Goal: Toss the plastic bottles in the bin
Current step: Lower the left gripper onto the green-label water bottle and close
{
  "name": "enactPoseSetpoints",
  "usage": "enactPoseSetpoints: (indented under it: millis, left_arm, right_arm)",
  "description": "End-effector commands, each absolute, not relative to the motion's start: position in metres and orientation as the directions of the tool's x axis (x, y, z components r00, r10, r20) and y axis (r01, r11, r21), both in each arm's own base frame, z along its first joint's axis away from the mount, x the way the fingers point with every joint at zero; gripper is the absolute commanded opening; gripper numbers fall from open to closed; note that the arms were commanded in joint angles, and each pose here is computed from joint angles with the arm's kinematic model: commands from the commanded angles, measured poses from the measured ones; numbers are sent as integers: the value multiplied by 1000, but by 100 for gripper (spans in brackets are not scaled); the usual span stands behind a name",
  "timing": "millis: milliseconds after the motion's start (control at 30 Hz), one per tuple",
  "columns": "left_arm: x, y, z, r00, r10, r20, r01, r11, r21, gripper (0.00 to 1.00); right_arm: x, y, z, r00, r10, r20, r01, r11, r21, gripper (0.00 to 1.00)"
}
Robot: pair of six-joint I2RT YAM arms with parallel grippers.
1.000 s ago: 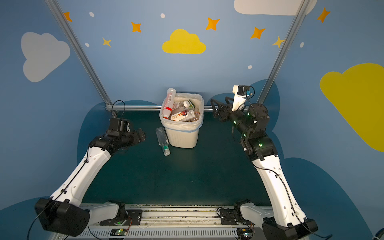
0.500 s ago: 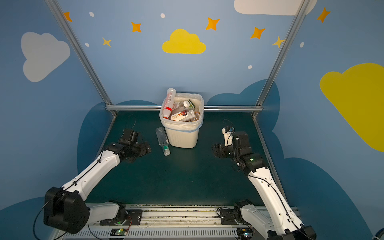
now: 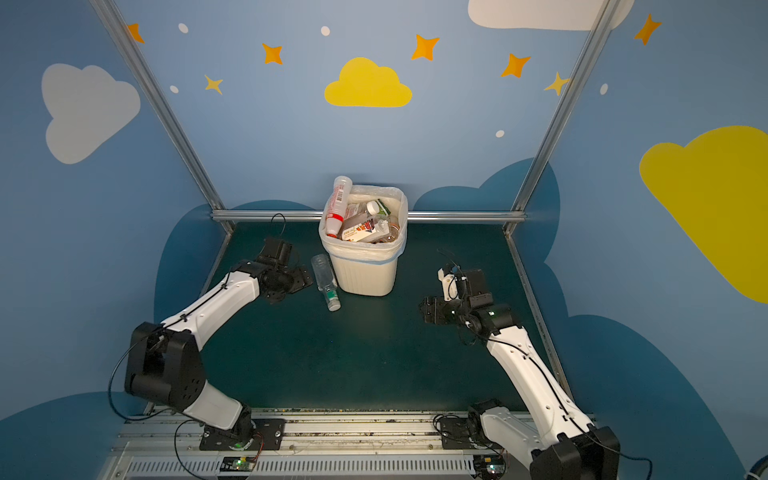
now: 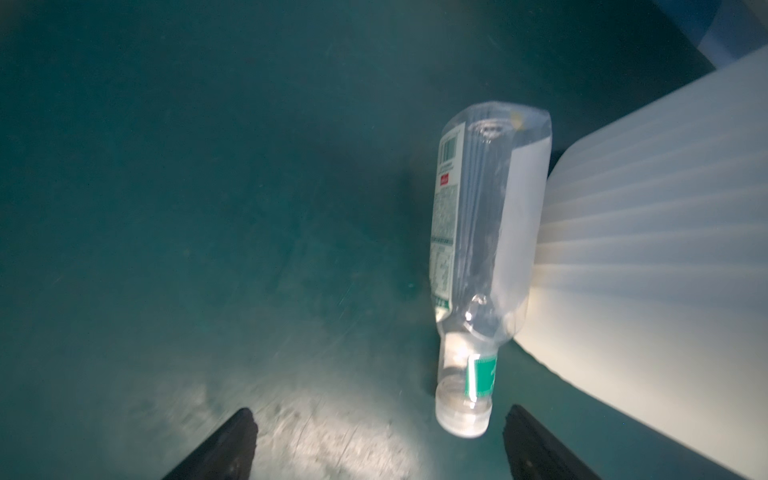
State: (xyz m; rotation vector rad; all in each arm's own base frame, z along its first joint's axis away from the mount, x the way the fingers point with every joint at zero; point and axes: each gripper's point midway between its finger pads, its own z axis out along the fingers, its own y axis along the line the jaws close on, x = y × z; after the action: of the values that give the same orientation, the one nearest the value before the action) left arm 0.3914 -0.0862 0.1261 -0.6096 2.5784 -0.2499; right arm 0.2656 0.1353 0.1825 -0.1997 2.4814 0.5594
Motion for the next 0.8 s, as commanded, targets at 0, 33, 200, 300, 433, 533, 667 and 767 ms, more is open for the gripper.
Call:
enactPoseSetpoints:
  millis: [0, 33, 200, 300, 433, 533, 667, 767]
  left_arm:
    - [405, -92, 122, -787, -462, -408, -369, 884, -288, 94]
    - [408, -93, 120, -783, -467, -410, -374, 881, -290, 94]
    - [421, -91, 113, -775, -471, -420, -387, 881, -273, 95]
    - [428, -94, 108, -780, -471, -412, -385, 880, -277, 96]
    - [439, -100, 102, -783, -474, -403, -382, 878, -289, 96]
    - [450, -104, 100, -782, -475, -404, -374, 875, -306, 98]
    - [461, -113, 97, -793, -466, -393, -360, 878, -315, 99]
    - [467, -118, 94, -801, -456, -388, -352, 883, -312, 99]
  right_arm:
    - [264, 140, 178, -830, -15, -557, -266, 889, 373, 83]
    - [264, 141, 176, -832, -17, -555, -267, 888, 373, 83]
    - [265, 142, 172, -836, -23, -548, -271, 886, 376, 82]
    - [268, 143, 171, -837, -26, -546, -272, 886, 375, 83]
    - [270, 146, 171, -841, -32, -541, -277, 883, 378, 83]
    - [270, 147, 170, -843, -32, -538, -278, 881, 383, 83]
    - [270, 146, 169, -843, -34, -537, -276, 884, 378, 83]
    - [271, 145, 169, -841, -37, -539, -277, 886, 371, 83]
